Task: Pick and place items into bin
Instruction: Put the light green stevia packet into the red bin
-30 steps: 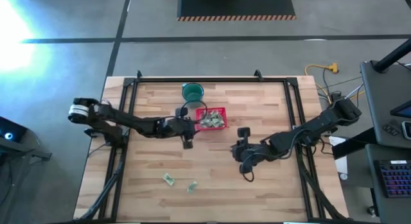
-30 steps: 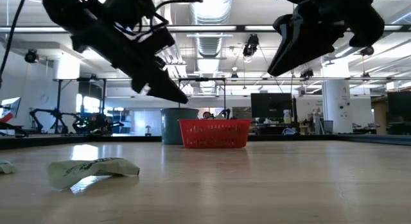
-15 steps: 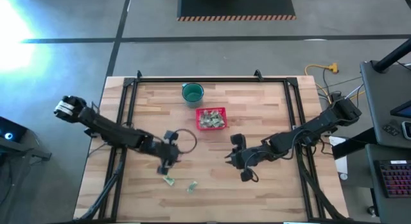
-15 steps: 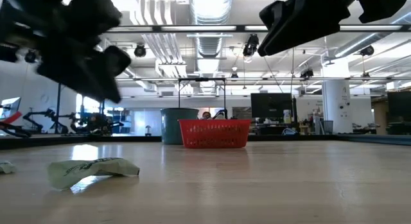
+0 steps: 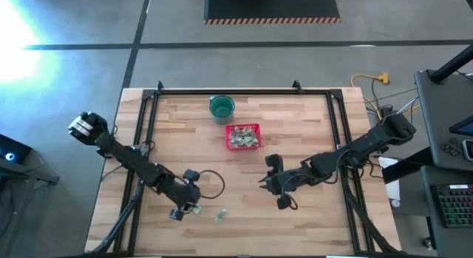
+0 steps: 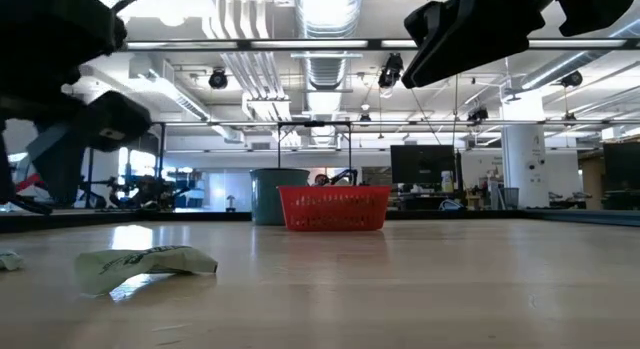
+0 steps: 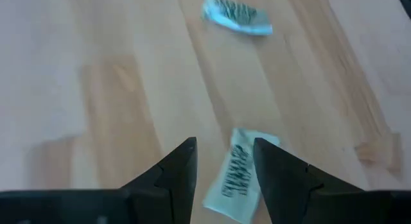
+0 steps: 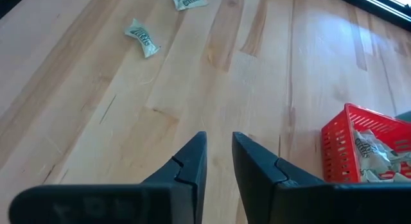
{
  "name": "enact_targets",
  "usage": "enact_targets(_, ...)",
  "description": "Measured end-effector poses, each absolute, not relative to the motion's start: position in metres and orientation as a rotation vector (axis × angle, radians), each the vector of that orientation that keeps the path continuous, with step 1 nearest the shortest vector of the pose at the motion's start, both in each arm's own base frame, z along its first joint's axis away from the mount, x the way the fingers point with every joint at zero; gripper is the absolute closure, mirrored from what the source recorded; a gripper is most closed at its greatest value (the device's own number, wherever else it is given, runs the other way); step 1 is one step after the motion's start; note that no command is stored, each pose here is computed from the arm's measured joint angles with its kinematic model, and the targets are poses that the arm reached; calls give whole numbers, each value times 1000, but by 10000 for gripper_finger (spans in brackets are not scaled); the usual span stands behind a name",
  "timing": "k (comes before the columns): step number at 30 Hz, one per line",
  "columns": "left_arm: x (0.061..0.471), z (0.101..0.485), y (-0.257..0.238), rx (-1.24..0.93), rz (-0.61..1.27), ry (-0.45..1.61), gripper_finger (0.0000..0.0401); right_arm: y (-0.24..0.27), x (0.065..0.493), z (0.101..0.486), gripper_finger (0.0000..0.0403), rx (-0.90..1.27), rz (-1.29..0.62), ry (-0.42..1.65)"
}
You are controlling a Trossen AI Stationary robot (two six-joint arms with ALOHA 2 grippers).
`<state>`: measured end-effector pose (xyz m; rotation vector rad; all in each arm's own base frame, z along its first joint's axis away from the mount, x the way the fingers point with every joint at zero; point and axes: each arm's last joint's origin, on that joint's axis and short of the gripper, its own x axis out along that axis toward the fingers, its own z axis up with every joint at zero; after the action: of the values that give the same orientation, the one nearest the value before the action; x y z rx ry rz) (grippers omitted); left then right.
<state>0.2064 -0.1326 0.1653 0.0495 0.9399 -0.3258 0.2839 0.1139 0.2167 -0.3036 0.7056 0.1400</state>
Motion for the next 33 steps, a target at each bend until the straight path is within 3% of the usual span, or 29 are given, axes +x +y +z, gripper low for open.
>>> enact_targets(9,208,138,-142,-22,-327,1093,265,114,284,217,343,-304,139,706)
enact_targets(27,209,135,-142,2,-297,1089,266,114,284,217,344,-305,138,706)
enact_targets(33,209,135,-141,15,-285,1086,313,114,284,217,339,-305,138,706)
